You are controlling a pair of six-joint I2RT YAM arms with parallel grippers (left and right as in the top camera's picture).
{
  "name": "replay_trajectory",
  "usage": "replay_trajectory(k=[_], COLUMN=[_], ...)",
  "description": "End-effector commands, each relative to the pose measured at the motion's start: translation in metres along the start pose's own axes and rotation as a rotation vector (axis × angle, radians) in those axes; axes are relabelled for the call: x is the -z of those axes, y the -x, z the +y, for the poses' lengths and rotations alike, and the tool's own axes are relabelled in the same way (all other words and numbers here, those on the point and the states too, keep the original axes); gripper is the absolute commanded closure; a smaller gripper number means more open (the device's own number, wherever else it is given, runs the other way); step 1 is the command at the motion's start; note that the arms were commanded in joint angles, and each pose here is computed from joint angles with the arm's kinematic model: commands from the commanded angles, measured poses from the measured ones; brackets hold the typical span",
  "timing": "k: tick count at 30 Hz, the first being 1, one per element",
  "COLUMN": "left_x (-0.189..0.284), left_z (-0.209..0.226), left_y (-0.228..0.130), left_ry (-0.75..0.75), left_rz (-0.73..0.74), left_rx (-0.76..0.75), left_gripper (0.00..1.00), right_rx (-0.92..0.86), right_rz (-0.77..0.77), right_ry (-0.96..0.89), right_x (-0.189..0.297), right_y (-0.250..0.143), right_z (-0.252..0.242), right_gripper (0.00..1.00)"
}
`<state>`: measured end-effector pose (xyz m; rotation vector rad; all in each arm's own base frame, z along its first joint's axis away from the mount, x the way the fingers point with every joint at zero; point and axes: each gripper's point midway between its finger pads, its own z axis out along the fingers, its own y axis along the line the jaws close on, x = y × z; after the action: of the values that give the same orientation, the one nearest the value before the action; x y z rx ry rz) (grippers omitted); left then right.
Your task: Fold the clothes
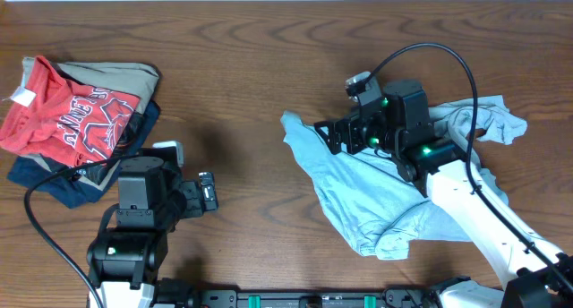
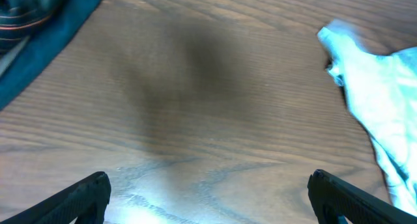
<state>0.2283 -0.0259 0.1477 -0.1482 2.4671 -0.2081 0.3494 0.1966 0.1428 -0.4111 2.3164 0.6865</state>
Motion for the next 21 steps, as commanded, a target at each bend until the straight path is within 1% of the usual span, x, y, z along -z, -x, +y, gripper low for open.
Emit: replay_trajectory(k=[1,3,5,8,12,16,21], left_x=[0.004,0.005,0.006,0.007,-0.003,-0.022,-0.054], left_z=[-0.012,-0.019,-0.030,-0.045,-0.065,-0.081,-0.113], left_y=[0.006,0.009,0.013,0.017,0.012,0.000,-0.021], left_ry=[-0.066,-0.108,-0.167,-0.253,-0.343,-0.365,-0.395], left_rz=[-0.009,-0.019,-0.025,-0.020,0.048,0.149,0.285], left_rx=[0.011,0.013,0.071,0.113,0.092,0.091,0.085], left_gripper=[0.02,0.02,0.02,0.02,0.02,0.02,0.02], right_rx=[-0.135,-0.212,-0.267,-0.349,-0.456,-0.536,-0.602], right_rz=[0.029,0.094,0.151,0.207,0.231,0.251,0.285], right_ry=[-0.258,-0.396,-0.501,-0.604,-0.670,-0.714,-0.744], right_x=[0.014,0.031,0.051,0.080,0.112,0.133,0.147], right_y=[-0.011,-0.032,-0.050,-0.070,-0.086,-0.100,-0.114], right_z=[-0.054,-0.084,-0.107,-0.133,-0.154,-0.167,-0.174], right_gripper=[0.01,0.01,0.01,0.01,0.01,0.01,0.01])
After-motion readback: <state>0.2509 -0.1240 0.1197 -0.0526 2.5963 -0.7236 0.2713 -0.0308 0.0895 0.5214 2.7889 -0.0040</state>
